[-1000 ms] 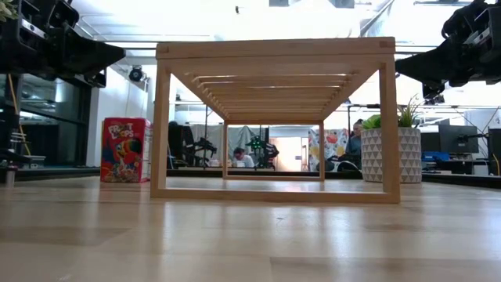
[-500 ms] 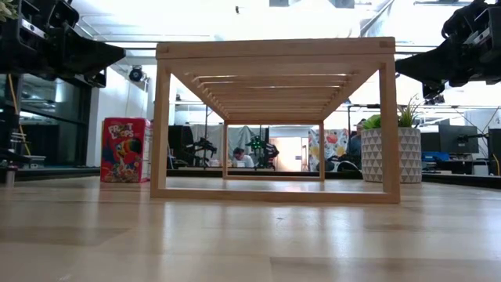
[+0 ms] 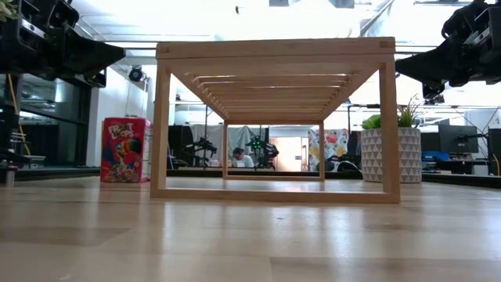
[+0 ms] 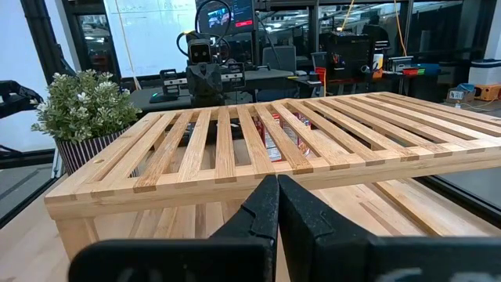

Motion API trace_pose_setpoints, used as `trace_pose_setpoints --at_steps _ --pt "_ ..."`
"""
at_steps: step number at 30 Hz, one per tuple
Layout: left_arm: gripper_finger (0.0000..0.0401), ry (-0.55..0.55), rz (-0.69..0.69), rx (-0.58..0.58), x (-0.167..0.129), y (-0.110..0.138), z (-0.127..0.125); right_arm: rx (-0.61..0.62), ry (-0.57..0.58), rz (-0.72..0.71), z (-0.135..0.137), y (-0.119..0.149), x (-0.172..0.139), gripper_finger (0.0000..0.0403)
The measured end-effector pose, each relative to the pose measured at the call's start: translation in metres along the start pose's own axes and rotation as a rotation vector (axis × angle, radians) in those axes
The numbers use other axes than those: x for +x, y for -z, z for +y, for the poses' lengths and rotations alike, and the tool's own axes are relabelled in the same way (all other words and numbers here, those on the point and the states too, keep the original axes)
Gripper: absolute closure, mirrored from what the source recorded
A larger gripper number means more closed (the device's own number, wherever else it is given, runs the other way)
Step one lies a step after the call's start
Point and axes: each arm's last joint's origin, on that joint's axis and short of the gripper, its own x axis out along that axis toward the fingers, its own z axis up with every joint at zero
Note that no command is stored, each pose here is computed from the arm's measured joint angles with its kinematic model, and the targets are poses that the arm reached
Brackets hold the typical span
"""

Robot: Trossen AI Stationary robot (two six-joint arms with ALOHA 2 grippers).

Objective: Stack cereal on shelf
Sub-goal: Put the top red cereal box on the shelf

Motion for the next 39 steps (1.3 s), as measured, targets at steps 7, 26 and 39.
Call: trace_pose_setpoints --at_steps 7,26,39 --pt "0.0398 0.000 -0.001 0.000 0.000 0.000 0.000 0.000 0.000 0.000 0.000 0.000 0.000 0.0403" --pt "0.0333 -0.242 -0.079 0.026 0.010 -0.062 0.009 -0.029 0.016 -0.001 0.000 0.000 0.000 0.0403" --pt "0.0146 -0.570 0.935 -0.069 0.055 -0.099 0.043 0.001 0.014 -0.001 0.000 0.000 0.000 0.0403"
